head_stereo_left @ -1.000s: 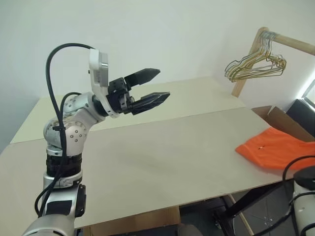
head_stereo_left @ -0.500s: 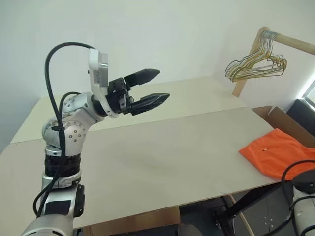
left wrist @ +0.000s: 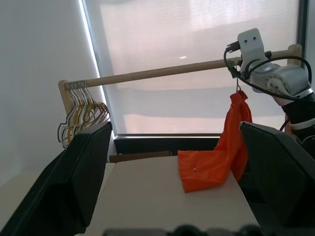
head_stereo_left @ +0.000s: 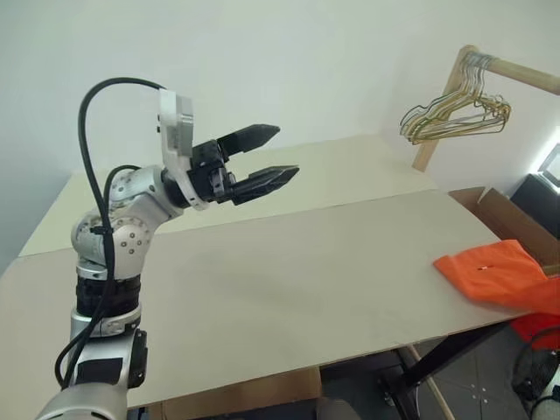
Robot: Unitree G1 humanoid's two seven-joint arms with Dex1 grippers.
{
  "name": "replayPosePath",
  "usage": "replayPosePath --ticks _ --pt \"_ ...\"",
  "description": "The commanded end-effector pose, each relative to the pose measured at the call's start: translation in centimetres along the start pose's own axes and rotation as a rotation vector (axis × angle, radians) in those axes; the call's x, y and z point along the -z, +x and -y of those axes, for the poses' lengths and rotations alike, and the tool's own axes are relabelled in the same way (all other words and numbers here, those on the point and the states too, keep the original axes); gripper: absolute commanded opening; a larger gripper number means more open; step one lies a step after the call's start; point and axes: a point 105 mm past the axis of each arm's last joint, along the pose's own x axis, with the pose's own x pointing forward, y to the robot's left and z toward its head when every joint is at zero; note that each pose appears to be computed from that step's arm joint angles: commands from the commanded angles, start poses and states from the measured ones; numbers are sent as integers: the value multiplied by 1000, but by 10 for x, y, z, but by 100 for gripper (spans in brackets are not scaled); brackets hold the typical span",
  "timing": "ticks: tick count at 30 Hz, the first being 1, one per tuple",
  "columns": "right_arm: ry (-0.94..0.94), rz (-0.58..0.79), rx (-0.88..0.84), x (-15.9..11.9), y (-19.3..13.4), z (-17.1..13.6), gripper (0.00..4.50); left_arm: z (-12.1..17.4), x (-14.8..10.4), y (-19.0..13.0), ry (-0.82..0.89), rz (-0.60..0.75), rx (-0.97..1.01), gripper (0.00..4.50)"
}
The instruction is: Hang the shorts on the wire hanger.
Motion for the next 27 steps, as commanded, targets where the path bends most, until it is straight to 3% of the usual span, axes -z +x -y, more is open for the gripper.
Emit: replayPosePath --ticks 1,5,7,11,15,21,27 --pt "180 243 -152 -56 -30 -21 447 -10 5 -8 28 -33 -114 450" --pt "444 341 -647 -97 -86 -74 447 -21 20 -26 59 -69 -298 450" --pt "561 320 -1056 -104 -135 -103 447 -18 28 -34 92 -134 -346 450" --pt "628 305 -1466 -101 -194 -117 447 -14 37 -44 183 -195 -471 450" --pt "503 296 -1889 -75 -252 -123 447 -3 41 -54 181 -241 -476 450" --pt "266 279 -2181 -28 -287 -122 447 14 46 -70 169 -359 -336 450" --pt "223 278 -2199 -13 -286 -127 447 19 51 -79 172 -424 -285 450"
